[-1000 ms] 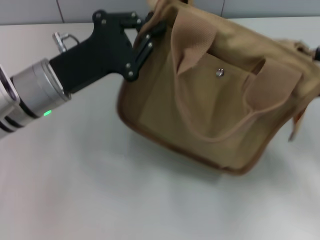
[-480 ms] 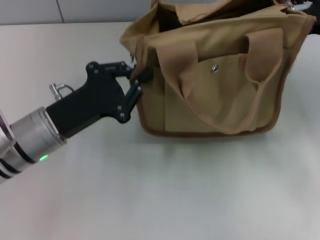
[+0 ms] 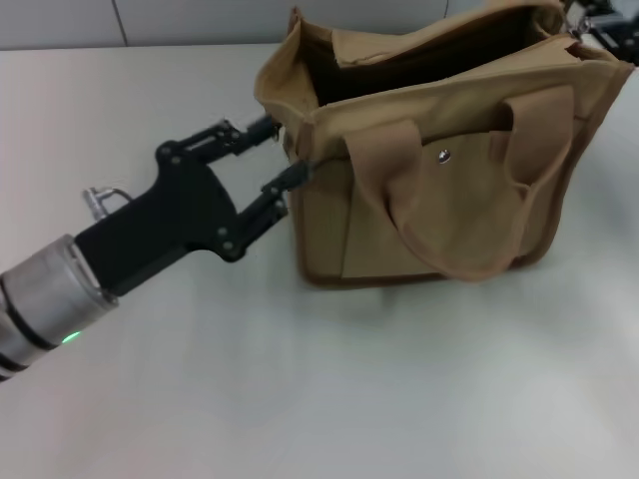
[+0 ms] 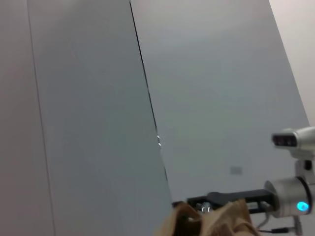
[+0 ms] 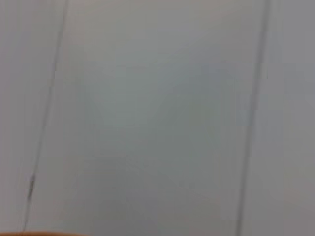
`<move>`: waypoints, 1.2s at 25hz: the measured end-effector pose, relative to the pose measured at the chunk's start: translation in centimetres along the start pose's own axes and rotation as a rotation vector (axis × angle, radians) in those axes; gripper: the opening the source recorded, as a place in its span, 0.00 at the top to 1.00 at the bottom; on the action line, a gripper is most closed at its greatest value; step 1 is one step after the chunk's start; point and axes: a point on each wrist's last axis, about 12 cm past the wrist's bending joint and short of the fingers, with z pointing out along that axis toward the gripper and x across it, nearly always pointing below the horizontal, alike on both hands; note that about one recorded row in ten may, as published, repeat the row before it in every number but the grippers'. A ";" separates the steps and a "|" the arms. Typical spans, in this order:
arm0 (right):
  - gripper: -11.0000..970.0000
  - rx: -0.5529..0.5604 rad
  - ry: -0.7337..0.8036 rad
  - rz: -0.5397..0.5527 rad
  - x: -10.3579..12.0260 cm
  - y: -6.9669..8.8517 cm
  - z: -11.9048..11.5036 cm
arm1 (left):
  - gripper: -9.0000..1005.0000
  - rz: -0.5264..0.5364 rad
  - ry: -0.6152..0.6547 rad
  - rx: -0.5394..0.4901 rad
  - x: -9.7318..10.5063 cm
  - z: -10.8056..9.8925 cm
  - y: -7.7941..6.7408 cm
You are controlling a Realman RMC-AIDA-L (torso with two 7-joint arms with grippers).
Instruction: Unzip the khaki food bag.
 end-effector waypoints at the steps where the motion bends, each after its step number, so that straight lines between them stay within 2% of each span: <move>1: 0.61 0.039 -0.039 0.028 -0.1 -0.3 -1.3 | 0.56 0.007 -0.016 -0.021 -0.2 -0.6 0.1; 2: 0.57 0.039 -0.039 0.028 -0.1 -0.3 -1.3 | 0.53 0.012 -0.028 -0.036 -0.4 -1.1 0.1; 4: 0.49 0.079 -0.088 0.062 -0.1 -0.5 -3.0 | 0.48 0.017 -0.056 -0.061 -0.8 -2.1 0.0; 7: 0.35 0.119 -0.164 0.129 -0.2 -0.5 -6.1 | 0.42 -0.007 -0.101 -0.044 -1.7 -3.4 -0.1; 9: 0.27 0.097 -0.199 0.185 -0.3 -0.1 -7.8 | 0.38 -0.033 -0.111 0.003 -2.1 -3.9 -0.3; 10: 0.22 0.047 -0.213 0.208 -0.5 0.3 -8.8 | 0.36 -0.040 -0.108 0.037 -2.3 -4.0 -0.5; 13: 0.20 -0.159 -0.197 0.225 -0.8 2.1 -10.9 | 0.29 -0.074 -0.070 0.166 -2.3 -4.0 -1.3; 17: 0.17 -0.524 -0.033 0.211 0.1 5.5 -12.9 | 0.20 -0.164 0.019 0.301 -1.8 -3.6 -1.9; 19: 0.15 -0.616 0.044 0.210 0.9 6.6 -13.2 | 0.15 -0.195 0.066 0.349 -1.4 -3.4 -2.3; 24: 0.14 -0.648 0.089 0.190 2.1 8.2 -12.8 | 0.16 -0.203 0.104 0.371 -0.9 -3.1 -2.7; 30: 0.14 -0.636 0.096 0.186 2.4 8.5 -12.4 | 0.16 -0.202 0.116 0.389 -0.7 -3.2 -2.9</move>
